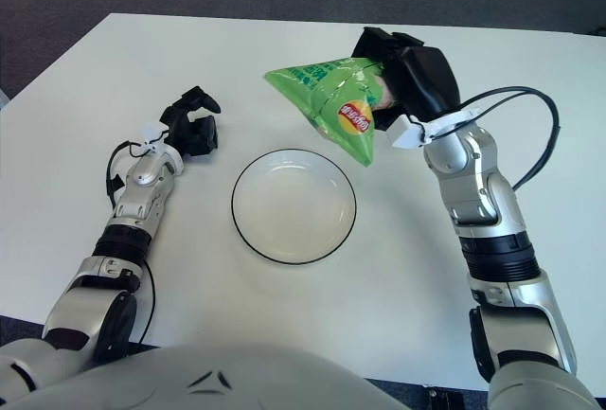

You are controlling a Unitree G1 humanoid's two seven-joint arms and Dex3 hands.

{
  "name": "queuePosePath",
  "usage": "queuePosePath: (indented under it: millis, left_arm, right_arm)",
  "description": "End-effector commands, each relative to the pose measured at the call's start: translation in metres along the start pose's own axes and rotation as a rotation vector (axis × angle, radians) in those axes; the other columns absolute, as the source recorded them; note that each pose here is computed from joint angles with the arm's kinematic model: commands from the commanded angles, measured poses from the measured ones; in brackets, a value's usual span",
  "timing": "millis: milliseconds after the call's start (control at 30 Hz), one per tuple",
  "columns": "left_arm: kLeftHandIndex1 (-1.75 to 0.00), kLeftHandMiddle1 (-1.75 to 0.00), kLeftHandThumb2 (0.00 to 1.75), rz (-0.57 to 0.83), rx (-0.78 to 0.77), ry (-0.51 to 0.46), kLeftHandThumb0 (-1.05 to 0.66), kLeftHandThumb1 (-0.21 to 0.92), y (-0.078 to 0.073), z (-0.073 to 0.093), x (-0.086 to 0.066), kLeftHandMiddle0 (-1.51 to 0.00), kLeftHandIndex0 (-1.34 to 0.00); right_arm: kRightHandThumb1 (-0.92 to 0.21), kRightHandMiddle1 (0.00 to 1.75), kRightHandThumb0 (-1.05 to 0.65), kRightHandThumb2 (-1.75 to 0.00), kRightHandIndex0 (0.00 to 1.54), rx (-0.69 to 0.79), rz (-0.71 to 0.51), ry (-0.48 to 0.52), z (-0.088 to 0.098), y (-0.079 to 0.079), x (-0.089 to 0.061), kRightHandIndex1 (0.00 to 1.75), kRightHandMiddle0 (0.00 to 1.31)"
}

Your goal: Put the snack into the plate.

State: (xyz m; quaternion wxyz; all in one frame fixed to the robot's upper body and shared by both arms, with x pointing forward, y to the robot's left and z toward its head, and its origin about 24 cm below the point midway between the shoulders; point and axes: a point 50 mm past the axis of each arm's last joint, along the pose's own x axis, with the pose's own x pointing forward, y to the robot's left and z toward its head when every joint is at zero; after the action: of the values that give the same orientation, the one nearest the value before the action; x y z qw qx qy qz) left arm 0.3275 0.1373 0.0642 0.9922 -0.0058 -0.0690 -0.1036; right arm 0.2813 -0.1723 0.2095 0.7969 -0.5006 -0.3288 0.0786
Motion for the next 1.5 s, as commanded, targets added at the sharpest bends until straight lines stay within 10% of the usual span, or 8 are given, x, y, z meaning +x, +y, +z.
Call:
queuePosePath:
  millis: [0,400,1467]
  left_arm:
    - [-1.75,-1.75,1.18,0.008,-0.034,0.098,-0.44,0.43,-0.005,-0.027,-0.017,-1.09,-0.52]
    - [-1.75,-1.75,1.17,0.005,-0.034,0.092,-0.44,0.44,-0.008,-0.027,-0.018,-1.10,-0.52]
    - [-1.75,-1.75,1.18,0.014,-0.036,0.079,-0.44,0.43,-0.011,-0.025,-0.018,-1.13,-0.52]
  right_arm:
    - [0.02,1.75,0.00,-1.68,0.89,0.064,0.029,-0.045,0.012,0.001,0.001,1.67,0.63]
    - [-0.02,1.75,0.00,-1.63,0.88,0.282,0.170,-0.150,0.030,0.011,-0.001,1.65,0.60]
    - [-0.02,1.58,-0.01,-1.61,0.85,0.186,0.503,-0.200,0.047,0.021,-0.002,1.74,0.68]
